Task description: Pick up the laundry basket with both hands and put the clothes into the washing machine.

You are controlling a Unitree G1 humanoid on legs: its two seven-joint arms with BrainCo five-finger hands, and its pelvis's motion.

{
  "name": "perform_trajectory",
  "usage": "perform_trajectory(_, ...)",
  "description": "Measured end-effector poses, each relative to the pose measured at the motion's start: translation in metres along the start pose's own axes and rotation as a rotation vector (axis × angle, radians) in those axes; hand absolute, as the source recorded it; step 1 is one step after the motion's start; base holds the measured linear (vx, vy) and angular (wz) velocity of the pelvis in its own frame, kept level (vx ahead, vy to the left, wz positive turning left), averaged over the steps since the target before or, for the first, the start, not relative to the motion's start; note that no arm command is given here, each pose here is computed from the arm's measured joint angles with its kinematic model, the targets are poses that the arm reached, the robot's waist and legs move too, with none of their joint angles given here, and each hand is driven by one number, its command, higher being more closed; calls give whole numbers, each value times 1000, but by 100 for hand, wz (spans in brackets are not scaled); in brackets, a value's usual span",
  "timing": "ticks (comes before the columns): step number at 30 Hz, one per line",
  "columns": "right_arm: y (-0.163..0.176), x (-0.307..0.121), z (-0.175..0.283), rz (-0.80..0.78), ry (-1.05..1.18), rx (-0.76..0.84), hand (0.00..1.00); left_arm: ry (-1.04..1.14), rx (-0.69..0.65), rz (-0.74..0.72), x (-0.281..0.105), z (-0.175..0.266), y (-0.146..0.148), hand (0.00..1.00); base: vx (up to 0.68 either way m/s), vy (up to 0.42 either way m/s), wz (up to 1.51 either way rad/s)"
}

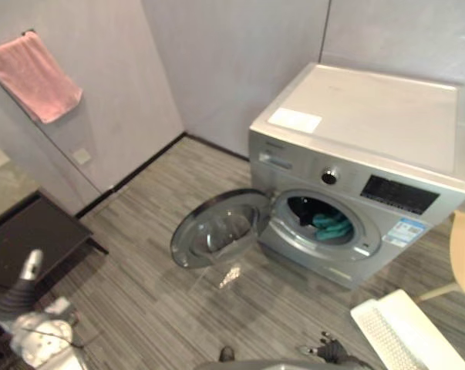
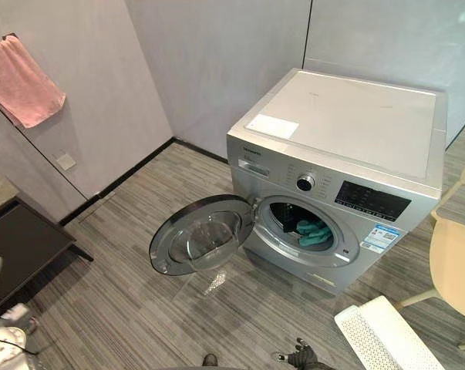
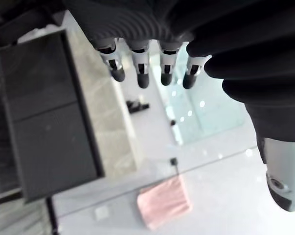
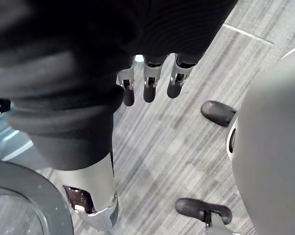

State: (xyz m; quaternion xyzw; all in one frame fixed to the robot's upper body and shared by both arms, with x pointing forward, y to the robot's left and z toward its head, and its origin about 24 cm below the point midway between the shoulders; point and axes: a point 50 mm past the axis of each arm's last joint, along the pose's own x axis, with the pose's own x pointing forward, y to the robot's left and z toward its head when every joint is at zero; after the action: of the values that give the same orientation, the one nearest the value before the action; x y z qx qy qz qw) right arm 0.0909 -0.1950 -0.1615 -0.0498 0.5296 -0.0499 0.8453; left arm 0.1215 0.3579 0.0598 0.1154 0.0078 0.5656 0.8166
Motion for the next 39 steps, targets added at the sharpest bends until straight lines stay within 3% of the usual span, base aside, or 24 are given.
perform_trajectory(5,-1,1,7,19,-24,-81,0,-18,22,0,54,13,-11,0,-88,-14,-4)
perform_trajectory(8,0,1,15,26,-49,-113,0,0,12,-79,80,24,-39,0,-82,-13,-2)
perform_trajectory(11,1,1,31,25,-112,-122,0,65,-63,-247,94,39,-93,0,-85,-24,1)
perform_trajectory(17,4,-3,49,28,-207,-128,0,102,-103,-459,85,67,-164,0,-10,-4,-11)
perform_trajectory(23,15,-10,72,46,-341,-137,0,-41,-151,-644,69,148,-222,0,22,-37,-14)
perform_trajectory(26,24,-15,83,69,-399,-148,0,-133,-114,-717,53,178,-243,0,49,-25,-4)
perform_trajectory(28,29,-18,90,85,-442,-154,0,-239,-12,-724,42,190,-253,0,53,14,-6)
perform_trajectory(33,39,-19,93,119,-453,-175,0,-236,156,-758,34,176,-264,0,48,30,-2)
perform_trajectory(39,55,-21,118,160,-512,-182,0,-87,175,-829,14,126,-271,0,-4,45,-7)
